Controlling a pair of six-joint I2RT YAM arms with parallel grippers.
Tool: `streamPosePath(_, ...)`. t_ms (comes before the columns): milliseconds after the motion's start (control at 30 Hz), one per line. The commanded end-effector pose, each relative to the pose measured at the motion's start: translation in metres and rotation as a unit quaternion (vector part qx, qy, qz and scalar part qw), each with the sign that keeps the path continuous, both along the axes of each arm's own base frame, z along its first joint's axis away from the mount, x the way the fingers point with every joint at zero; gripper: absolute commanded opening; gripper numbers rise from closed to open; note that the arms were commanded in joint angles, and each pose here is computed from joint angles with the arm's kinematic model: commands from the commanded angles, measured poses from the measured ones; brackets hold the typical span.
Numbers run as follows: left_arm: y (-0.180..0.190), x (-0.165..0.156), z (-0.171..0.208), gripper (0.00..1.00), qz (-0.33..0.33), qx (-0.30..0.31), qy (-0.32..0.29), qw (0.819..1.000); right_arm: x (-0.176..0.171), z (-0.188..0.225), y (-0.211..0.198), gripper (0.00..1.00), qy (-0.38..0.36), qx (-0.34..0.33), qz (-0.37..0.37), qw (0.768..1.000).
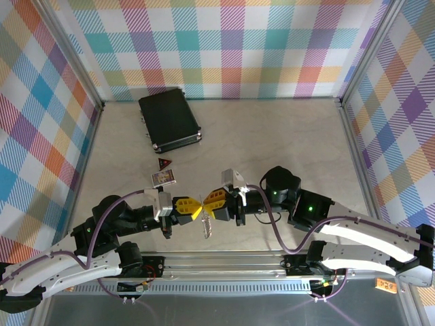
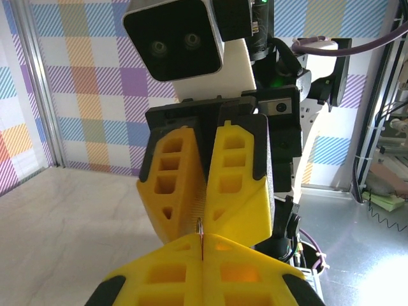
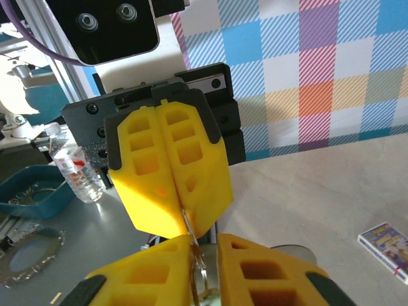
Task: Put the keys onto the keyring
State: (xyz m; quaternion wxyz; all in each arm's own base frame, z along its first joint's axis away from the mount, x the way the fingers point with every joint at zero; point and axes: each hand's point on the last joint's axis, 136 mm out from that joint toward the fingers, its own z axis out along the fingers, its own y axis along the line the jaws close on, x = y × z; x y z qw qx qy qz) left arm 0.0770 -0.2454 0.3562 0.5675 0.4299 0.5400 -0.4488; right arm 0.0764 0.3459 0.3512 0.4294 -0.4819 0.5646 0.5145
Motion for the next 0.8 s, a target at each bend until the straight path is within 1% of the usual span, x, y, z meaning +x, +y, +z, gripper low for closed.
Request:
streamPosePath(0, 0.004, -0.007, 0.028, 0.00, -0.012, -0.044, -0.018, 0.999, 0.002, 0.014, -0.003, 0.11, -0.013, 0.016, -0.012, 1.000)
streamPosePath(100, 0.004, -0.006, 0.028, 0.00, -0.010, -0.042, -0.017, 0.999, 0.004, 0.013, -0.005, 0.00, -0.019, 0.010, -0.017, 1.000)
streamPosePath(200, 0.005, -0.003, 0.024, 0.00, -0.001, -0.028, -0.010, 1.000, 0.005, 0.012, -0.009, 0.00, -0.029, -0.002, -0.024, 0.999)
streamPosePath(400, 0.017, 0.016, 0.009, 0.22, 0.066, 0.036, 0.015, 0.997, 0.010, 0.003, -0.023, 0.00, -0.067, -0.066, -0.047, 0.994)
streamPosePath(433, 0.019, 0.018, 0.001, 0.23, 0.073, 0.057, 0.022, 0.995, 0.012, 0.001, -0.025, 0.00, -0.069, -0.082, -0.051, 0.993)
streamPosePath(467, 0.019, 0.019, -0.002, 0.25, 0.076, 0.069, 0.026, 0.994, 0.013, -0.002, -0.026, 0.00, -0.085, -0.096, -0.050, 0.990)
streamPosePath(533, 0.019, 0.020, -0.008, 0.28, 0.078, 0.093, 0.033, 0.992, 0.015, -0.008, -0.027, 0.00, -0.093, -0.128, -0.053, 0.986)
streamPosePath(667, 0.012, 0.016, -0.012, 0.33, 0.059, 0.113, 0.041, 0.991, 0.018, -0.018, -0.027, 0.00, -0.105, -0.176, -0.049, 0.978)
streamPosePath(767, 0.004, 0.014, -0.012, 0.36, 0.044, 0.116, 0.043, 0.991, 0.016, -0.020, -0.025, 0.00, -0.117, -0.193, -0.040, 0.973)
